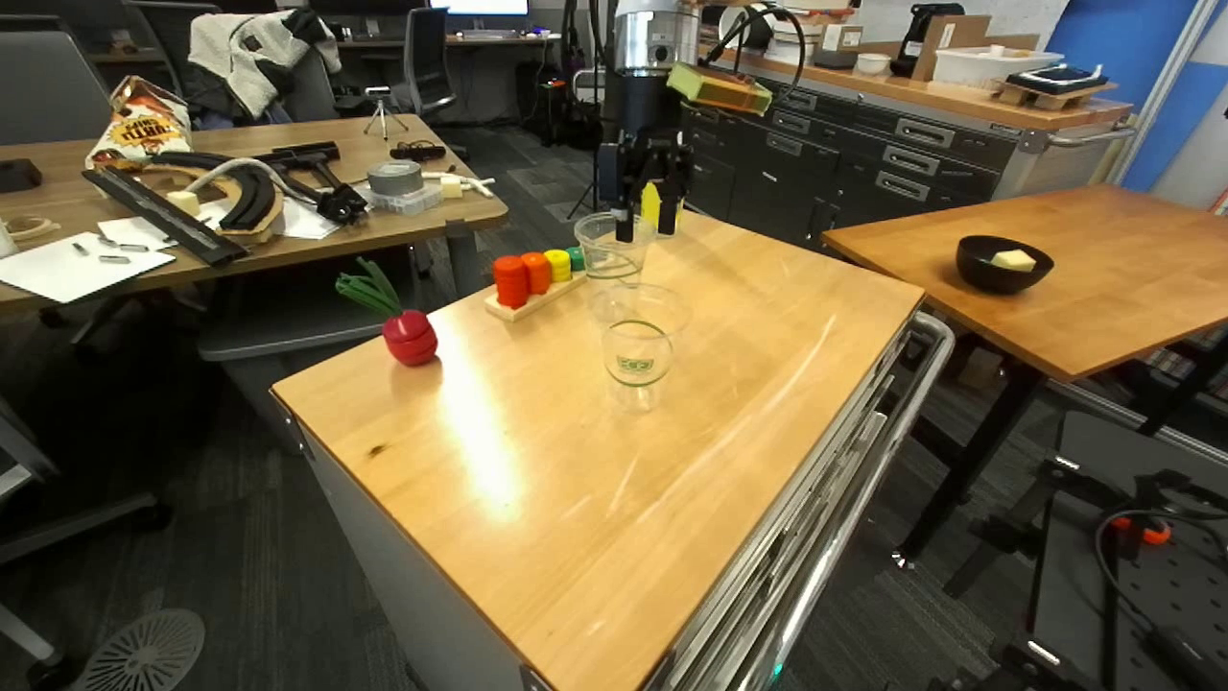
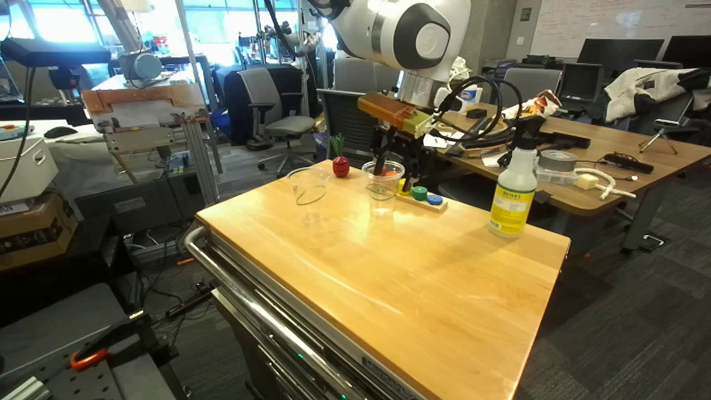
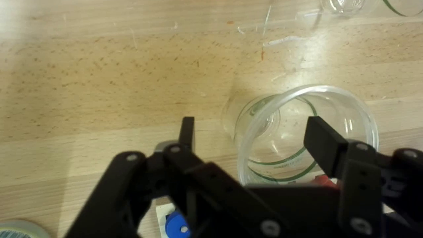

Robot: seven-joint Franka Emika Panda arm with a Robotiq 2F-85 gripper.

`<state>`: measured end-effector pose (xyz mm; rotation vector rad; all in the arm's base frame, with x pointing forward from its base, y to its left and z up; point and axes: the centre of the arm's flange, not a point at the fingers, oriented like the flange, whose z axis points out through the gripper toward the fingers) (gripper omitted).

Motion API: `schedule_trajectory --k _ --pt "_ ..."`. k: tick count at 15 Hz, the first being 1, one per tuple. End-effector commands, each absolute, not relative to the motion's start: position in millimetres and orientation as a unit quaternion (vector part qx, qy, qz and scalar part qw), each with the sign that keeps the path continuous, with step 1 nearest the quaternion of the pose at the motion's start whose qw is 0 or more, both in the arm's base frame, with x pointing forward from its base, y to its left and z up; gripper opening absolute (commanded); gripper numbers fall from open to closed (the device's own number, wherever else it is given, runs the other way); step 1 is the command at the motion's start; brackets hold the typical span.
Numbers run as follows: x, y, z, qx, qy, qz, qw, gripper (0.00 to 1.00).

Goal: Stack the three clear cups from right to left

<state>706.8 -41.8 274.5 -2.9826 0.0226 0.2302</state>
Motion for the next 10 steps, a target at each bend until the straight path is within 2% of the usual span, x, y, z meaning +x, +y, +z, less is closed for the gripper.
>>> schedule_trajectory --k 1,7,8,10 --pt "714.7 -46.7 282.3 -0.996 0.011 0.046 0.073 0.52" --pt "708.1 -49.9 277.3 -0.996 0.015 0.044 0.073 0.05" --pt "706.6 -49.0 273.9 -0.996 0.014 0.049 0.072 0.01" --pt "703.0 -47.7 270.6 -0.996 0.014 0.053 0.072 0.0"
